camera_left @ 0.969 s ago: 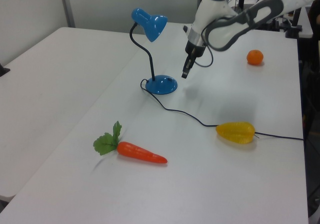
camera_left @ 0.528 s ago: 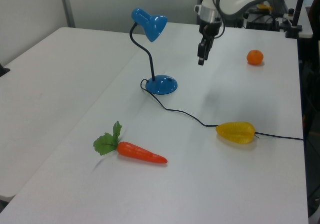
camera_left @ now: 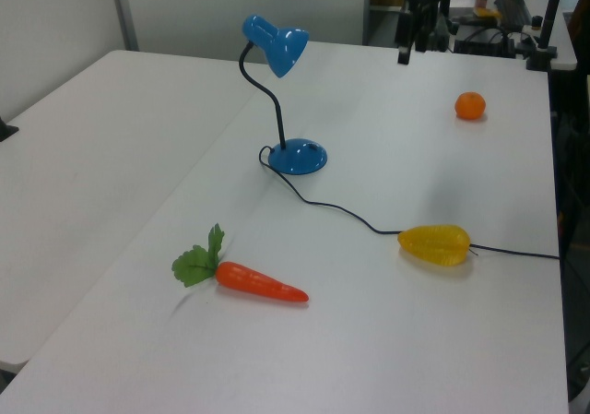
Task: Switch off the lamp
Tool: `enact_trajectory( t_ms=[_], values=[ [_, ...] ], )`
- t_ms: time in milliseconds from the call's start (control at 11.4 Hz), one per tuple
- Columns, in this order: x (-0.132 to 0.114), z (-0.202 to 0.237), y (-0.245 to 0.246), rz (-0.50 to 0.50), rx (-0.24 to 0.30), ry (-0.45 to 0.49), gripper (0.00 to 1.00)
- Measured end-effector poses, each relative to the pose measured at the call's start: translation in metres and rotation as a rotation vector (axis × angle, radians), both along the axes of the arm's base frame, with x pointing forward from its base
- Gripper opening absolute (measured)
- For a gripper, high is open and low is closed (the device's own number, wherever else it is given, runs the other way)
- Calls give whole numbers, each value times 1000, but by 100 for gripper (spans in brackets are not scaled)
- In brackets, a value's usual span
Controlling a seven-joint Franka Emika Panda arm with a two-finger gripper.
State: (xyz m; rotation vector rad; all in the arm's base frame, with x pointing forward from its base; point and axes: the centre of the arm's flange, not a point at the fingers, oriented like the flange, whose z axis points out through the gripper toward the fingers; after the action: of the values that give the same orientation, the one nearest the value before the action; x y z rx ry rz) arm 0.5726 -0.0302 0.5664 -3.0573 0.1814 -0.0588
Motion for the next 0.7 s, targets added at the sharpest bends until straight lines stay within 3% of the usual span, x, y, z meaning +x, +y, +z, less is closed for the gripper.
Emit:
enact_trajectory(
  t_ms=[352,528,705],
  values=[
    [-22,72,14,-72,8,39,100],
    [-26,86,43,-96,10,25,100],
    [-28,86,76,-52,-26,23,100]
  ],
)
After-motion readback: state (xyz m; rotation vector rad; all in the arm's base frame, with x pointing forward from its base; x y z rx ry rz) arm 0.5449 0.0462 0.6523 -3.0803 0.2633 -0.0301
